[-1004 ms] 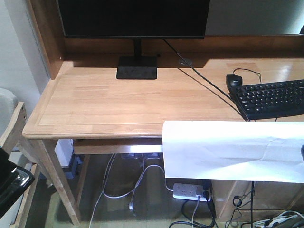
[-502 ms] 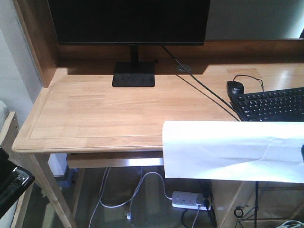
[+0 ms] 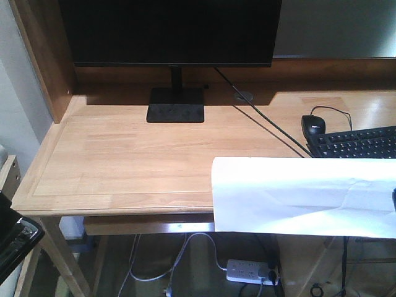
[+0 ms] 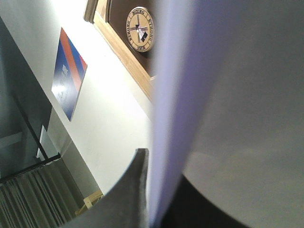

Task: Grab stapler and paper to desk for stapling
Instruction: 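Position the base at the desk in front of the monitor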

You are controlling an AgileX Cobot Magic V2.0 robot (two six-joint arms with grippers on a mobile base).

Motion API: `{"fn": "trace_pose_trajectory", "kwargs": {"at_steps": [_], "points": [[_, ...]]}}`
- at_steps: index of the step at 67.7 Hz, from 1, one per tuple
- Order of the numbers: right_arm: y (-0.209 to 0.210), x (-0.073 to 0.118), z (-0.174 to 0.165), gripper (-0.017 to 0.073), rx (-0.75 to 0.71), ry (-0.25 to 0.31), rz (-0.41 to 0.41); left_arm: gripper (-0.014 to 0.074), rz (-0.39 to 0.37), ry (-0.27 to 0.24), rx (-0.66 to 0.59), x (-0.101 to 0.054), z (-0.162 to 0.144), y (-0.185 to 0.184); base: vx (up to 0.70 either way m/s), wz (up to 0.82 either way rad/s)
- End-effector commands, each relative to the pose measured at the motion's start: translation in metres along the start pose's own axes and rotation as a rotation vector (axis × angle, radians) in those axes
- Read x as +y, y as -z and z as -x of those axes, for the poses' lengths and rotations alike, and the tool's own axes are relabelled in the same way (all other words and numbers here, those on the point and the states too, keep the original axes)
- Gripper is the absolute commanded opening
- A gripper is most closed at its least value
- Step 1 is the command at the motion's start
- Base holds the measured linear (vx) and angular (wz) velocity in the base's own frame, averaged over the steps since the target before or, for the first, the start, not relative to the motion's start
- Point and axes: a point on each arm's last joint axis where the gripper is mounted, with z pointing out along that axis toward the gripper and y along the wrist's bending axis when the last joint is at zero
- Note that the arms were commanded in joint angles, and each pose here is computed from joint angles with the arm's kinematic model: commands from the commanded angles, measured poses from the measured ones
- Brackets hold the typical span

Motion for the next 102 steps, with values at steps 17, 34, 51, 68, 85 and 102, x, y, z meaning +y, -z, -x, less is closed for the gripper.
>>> {"fn": "trace_pose_trajectory", "kwargs": {"at_steps": [17,34,51,68,85,102], "points": [[0.0052,0.0057,0.0005,-0.0006,-0.042,-0.009,0.084,-0.0006,-0.003,0.015,-0.138,-0.0006,0.0188,0.005,0.07,0.0],[0.0052,0.0057,0.0005,-0.0006,-0.042,-0.009,0.084,-0.0006,-0.003,0.015,-0.138,-0.0006,0.0188,0.005,0.05,0.0],[0.0052,0.0057,0.0005,-0.0006,-0.042,-0.009,0.084,-0.0006,-0.003,0.015,-0.138,-0.0006,0.0188,0.005,0.05,0.0],[0.0052,0.0057,0.0005,-0.0006,-0.042,-0.009,0.084,-0.0006,-0.003,0.015,-0.138,-0.0006,0.0188,0.005,0.04,0.0],[0.0052,0.0057,0.0005,-0.0006,-0.042,-0.009,0.084,-0.0006,-0.003,0.015,-0.138,-0.0006,0.0188,0.005,0.04,0.0],[0.0051,0.0057,0.0005,-0.0006,-0.042,-0.009,0.083,-0.0006,-0.003,0.015,-0.138,-0.0006,0.0188,0.005,0.04,0.0]]}}
